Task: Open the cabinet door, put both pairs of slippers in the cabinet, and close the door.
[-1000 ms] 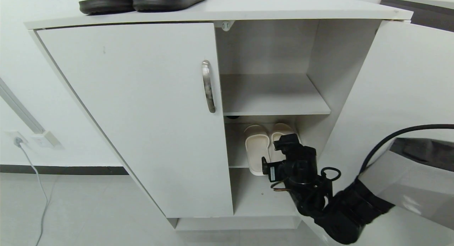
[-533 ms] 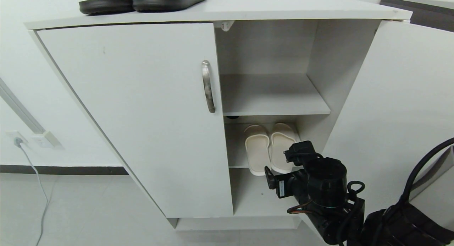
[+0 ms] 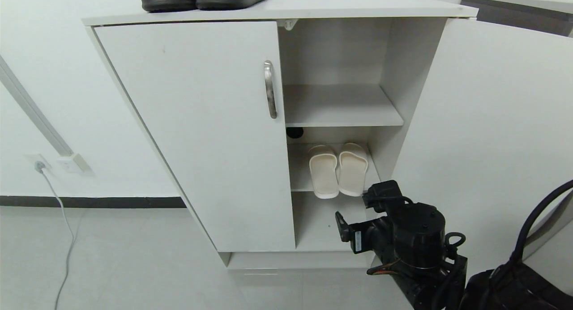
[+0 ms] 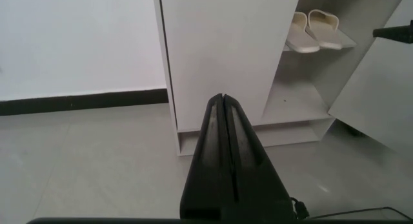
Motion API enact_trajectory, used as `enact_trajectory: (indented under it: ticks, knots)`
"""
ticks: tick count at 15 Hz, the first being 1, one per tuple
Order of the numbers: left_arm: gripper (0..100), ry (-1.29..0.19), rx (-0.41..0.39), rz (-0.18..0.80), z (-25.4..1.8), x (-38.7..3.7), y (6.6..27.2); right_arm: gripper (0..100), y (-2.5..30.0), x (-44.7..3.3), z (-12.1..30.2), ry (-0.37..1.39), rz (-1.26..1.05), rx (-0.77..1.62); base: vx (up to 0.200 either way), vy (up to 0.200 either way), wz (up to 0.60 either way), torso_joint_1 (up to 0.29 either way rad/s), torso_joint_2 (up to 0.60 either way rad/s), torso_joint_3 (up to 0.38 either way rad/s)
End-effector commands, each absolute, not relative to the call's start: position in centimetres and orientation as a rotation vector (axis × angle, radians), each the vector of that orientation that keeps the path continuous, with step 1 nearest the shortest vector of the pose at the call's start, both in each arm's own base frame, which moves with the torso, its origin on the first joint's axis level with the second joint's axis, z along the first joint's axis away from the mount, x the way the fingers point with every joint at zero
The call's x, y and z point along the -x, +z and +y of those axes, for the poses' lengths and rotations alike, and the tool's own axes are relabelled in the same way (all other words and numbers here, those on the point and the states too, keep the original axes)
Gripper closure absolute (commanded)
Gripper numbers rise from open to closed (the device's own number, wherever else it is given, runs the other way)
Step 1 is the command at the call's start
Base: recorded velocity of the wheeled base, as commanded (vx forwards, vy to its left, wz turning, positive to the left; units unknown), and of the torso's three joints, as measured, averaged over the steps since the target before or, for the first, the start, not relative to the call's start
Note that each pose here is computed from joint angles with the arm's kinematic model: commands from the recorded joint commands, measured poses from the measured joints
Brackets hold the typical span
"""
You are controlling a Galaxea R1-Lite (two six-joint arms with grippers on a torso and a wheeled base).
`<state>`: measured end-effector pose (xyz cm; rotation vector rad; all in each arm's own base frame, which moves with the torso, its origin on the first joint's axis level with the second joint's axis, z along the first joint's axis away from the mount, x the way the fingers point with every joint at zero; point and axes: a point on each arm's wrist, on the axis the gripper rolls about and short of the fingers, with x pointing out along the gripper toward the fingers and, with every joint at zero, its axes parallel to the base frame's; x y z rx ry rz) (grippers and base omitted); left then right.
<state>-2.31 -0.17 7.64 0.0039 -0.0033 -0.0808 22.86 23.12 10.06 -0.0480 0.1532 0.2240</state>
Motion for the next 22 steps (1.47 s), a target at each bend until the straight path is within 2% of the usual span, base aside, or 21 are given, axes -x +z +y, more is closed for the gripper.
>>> enact_trajectory:
  ticks: [1, 7, 13, 15, 22]
  knots:
    - [100, -0.081, -0.005, -0.002, -0.2, 2.3, 7.6, 0, 10.3, -22.6, 22.8, 0.224, 0.151, 0.049, 0.000, 0.000, 0.00, 0.000, 0.00, 0.000]
    - [100, -0.083, -0.006, -0.002, -0.2, 2.3, 7.6, 0, 10.4, -22.0, 22.5, 0.228, 0.152, 0.051, 0.000, 0.000, 0.00, 0.000, 0.00, 0.000]
    - [100, -0.081, -0.006, -0.002, -0.2, 2.3, 7.6, 0, 10.4, -21.3, 22.1, 0.233, 0.160, 0.063, 0.000, 0.000, 0.00, 0.002, 0.00, 0.181]
    - [100, -0.081, -0.031, -0.001, -0.2, 2.3, 7.6, 0, 10.2, -21.2, 21.7, 0.224, 0.170, 0.066, 0.000, 0.000, 0.00, 0.002, 0.00, 0.119]
    - [100, -0.080, 0.000, -0.002, -0.2, 2.3, 7.6, 0, 10.4, -21.0, 20.9, 0.218, 0.144, 0.046, 0.000, 0.000, 0.00, 0.000, 0.00, 0.000]
